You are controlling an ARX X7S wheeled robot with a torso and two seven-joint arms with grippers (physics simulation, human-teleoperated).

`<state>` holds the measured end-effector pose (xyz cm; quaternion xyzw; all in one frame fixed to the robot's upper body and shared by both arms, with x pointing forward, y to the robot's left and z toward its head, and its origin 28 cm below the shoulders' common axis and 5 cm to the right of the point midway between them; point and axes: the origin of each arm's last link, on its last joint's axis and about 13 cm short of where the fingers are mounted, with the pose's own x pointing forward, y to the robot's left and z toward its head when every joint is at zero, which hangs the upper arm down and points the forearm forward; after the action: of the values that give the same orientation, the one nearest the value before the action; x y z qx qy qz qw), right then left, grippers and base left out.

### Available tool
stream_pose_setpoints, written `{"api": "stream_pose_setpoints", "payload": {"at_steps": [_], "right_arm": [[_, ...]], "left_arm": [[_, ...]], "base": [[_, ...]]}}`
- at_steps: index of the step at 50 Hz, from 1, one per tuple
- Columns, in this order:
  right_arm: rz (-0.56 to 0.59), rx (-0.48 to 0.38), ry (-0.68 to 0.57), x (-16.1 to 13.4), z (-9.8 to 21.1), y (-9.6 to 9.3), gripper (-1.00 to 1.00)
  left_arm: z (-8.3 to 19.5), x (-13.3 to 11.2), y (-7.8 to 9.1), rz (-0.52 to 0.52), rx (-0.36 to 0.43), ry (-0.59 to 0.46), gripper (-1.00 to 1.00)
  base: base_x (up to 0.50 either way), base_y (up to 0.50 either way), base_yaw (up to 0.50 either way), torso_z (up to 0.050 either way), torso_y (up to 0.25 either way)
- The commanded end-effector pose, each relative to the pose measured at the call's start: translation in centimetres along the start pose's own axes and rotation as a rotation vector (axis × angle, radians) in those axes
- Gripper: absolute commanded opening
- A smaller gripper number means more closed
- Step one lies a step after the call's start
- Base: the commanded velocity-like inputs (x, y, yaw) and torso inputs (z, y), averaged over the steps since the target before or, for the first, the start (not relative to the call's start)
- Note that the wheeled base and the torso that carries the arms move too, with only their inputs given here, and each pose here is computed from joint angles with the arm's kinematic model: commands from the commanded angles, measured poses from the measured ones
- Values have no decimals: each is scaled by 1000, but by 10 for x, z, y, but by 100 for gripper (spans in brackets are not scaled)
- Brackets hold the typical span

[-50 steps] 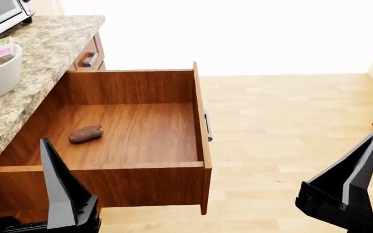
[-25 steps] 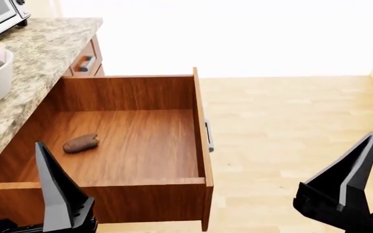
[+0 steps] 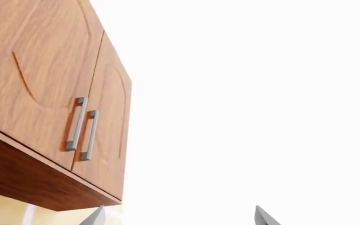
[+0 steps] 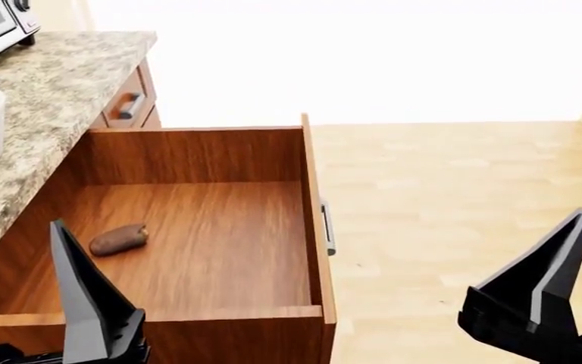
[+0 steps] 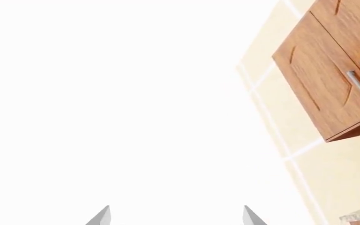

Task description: Place the bar in the bowl and close the drawer.

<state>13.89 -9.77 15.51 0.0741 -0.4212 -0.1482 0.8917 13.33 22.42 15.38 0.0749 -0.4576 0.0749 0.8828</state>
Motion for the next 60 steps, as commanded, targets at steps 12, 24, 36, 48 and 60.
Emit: {"api": "stream_pose_setpoints", "payload": {"at_steps": [12, 24, 36, 48, 60], "right_arm": [[11, 2, -2, 2, 1, 3, 100], [11, 0, 4, 0, 0, 3, 100], [14, 1, 4, 0, 0, 3, 100], [22, 3, 12, 0, 0, 5, 100], [26, 2, 21, 2, -1, 6, 100]], "left_arm": [[1, 0, 2, 7, -3, -3, 100], [0, 0, 2, 10, -2, 1, 100], [1, 0, 2, 12, 0, -1, 100], [1, 0, 3, 13, -2, 0, 100], [2, 1, 3, 11, -3, -3, 100]], "base": [[-4, -128, 0, 0, 0], [-4, -128, 0, 0, 0], [-4, -129, 0, 0, 0], [-4, -129, 0, 0, 0], [-1, -44, 0, 0, 0]]}}
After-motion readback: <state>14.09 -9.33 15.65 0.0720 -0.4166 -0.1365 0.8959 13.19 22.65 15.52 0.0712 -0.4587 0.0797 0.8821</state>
